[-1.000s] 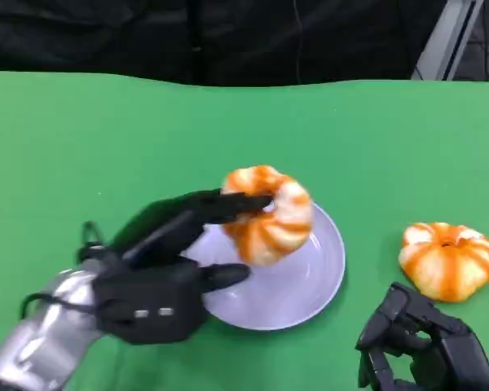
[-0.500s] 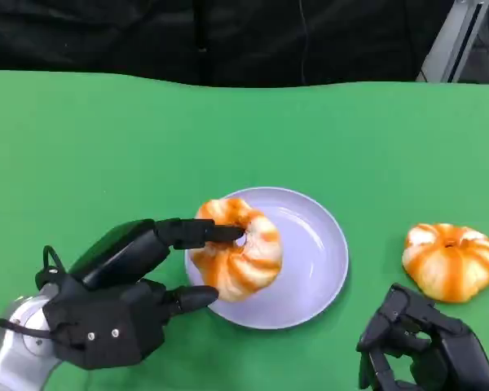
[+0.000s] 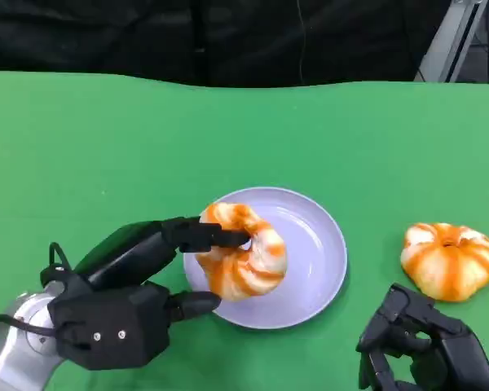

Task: Grasp the bread from the table and place it into the plate.

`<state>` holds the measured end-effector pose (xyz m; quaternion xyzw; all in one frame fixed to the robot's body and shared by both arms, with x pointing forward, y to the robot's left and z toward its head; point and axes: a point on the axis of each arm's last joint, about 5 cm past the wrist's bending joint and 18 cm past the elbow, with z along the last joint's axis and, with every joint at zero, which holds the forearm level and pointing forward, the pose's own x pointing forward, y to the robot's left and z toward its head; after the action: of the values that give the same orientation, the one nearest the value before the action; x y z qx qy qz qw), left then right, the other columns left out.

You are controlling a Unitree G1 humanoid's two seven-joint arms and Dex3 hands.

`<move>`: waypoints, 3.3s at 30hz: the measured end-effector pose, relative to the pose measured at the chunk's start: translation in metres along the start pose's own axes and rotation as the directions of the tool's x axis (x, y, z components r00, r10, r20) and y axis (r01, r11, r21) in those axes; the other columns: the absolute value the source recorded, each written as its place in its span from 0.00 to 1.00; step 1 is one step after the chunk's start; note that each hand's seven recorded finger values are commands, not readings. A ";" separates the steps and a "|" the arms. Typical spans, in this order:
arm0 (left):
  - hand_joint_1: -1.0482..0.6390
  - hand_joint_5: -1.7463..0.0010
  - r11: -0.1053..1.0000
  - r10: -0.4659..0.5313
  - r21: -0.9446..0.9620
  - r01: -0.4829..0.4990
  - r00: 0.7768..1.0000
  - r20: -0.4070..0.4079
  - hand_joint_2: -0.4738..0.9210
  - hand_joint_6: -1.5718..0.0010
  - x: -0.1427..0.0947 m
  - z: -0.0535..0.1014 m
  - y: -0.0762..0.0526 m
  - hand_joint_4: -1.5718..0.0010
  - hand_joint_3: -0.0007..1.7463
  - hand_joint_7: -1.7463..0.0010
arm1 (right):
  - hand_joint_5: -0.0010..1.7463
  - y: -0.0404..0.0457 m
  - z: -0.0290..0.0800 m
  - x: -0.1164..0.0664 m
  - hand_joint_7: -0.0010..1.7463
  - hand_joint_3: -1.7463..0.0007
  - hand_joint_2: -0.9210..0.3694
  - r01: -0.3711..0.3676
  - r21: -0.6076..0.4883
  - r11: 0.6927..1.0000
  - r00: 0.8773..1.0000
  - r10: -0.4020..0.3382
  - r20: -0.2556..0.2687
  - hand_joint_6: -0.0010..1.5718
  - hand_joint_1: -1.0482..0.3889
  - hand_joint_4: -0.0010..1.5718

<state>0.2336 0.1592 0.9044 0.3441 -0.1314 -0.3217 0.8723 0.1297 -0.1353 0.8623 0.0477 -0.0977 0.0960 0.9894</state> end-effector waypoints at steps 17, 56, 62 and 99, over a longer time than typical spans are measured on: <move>0.00 0.99 0.980 -0.074 0.185 0.074 0.997 -0.008 1.00 0.68 0.036 0.016 0.000 0.81 0.41 0.99 | 1.00 0.0009 0.000 0.000 0.88 0.37 0.24 -0.001 -0.001 1.000 1.000 0.001 0.004 0.47 0.62 0.51; 0.00 0.96 0.926 -0.040 0.376 0.040 0.999 -0.009 1.00 0.97 0.058 0.007 -0.008 0.42 0.39 1.00 | 1.00 0.0012 0.000 0.000 0.89 0.35 0.26 0.002 0.000 1.000 1.000 -0.002 0.008 0.47 0.61 0.50; 0.00 0.98 0.926 -0.038 0.376 0.039 0.999 -0.008 1.00 0.62 0.058 0.007 -0.008 0.59 0.41 0.93 | 1.00 0.0012 0.000 0.000 0.89 0.35 0.26 0.002 0.000 1.000 1.000 -0.002 0.008 0.47 0.61 0.50; 0.58 0.31 0.908 0.190 -0.392 -0.151 0.980 0.062 0.88 0.26 0.016 0.013 0.003 0.48 0.51 0.92 | 1.00 0.0002 0.000 0.001 0.89 0.35 0.26 0.002 -0.007 1.000 1.000 -0.002 0.009 0.47 0.61 0.50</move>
<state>0.2414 0.1439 0.9162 0.1370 -0.1380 -0.2802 0.9400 0.1300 -0.1351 0.8629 0.0450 -0.1023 0.0944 0.9892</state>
